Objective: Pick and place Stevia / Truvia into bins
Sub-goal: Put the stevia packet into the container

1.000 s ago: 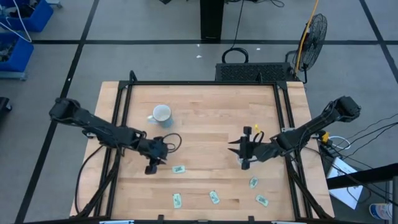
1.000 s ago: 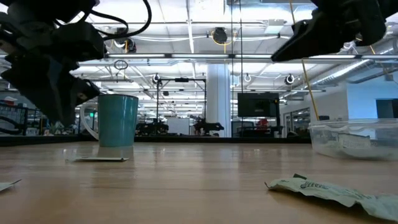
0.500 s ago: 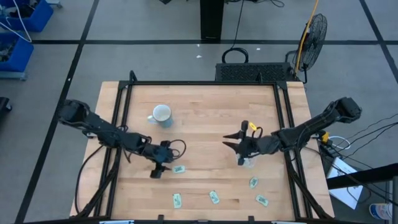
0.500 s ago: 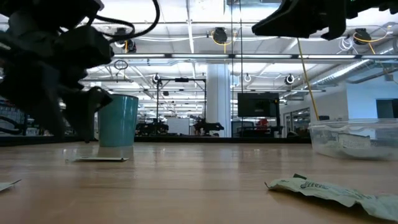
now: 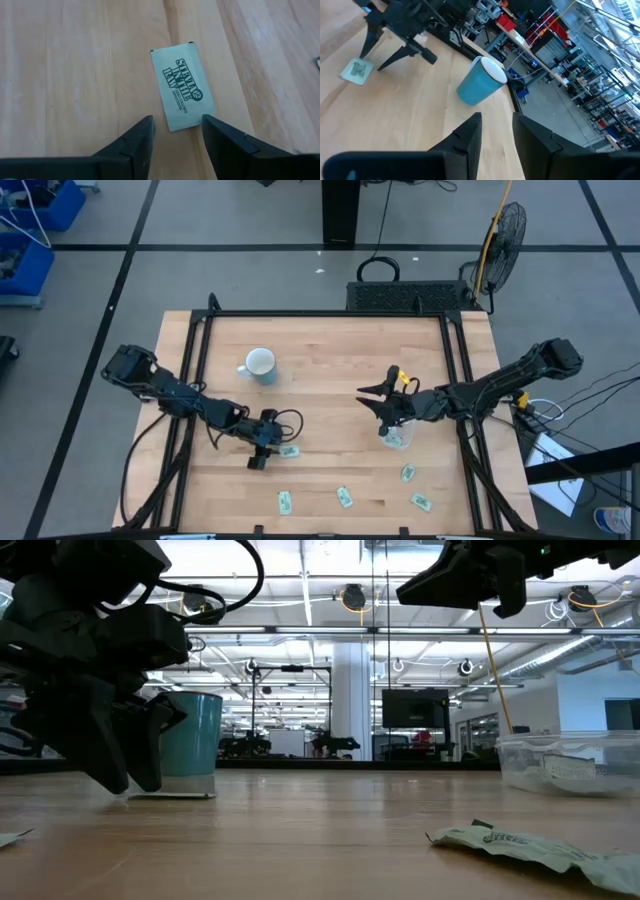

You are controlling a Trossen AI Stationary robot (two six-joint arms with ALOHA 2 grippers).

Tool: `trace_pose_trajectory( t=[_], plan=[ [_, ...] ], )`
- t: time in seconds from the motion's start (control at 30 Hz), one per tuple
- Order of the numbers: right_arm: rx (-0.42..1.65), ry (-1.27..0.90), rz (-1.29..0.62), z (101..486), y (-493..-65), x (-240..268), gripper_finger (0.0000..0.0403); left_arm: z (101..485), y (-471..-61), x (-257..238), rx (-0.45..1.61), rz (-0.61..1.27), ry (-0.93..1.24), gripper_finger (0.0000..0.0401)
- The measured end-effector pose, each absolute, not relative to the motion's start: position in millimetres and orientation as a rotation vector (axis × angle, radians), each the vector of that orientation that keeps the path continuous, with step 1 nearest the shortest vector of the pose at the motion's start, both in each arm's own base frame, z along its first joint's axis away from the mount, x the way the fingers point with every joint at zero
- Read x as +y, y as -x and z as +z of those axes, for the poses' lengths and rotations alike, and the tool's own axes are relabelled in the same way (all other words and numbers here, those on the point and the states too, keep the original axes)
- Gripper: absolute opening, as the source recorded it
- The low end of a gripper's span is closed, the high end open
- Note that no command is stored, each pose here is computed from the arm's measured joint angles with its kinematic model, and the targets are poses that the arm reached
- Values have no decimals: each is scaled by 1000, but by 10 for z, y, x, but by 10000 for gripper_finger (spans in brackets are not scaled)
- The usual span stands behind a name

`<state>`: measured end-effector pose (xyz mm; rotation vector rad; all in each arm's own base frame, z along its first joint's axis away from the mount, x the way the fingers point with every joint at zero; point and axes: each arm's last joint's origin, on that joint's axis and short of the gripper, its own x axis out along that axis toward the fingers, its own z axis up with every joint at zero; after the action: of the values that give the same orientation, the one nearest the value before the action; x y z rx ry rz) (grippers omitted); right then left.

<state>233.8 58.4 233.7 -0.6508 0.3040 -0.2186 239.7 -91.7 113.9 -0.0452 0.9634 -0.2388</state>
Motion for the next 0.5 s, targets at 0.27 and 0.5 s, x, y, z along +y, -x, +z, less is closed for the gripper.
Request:
trace_pose_trajectory(
  t=[0.27, 0.5],
  plan=[
    [302, 645, -218, 2338, -2337, 586, 105, 1086, -2413, -995, 940, -253, 15, 168],
    [300, 596, -225, 2334, -2337, 586, 105, 1108, -2426, -1005, 904, -265, -15, 168]
  ],
)
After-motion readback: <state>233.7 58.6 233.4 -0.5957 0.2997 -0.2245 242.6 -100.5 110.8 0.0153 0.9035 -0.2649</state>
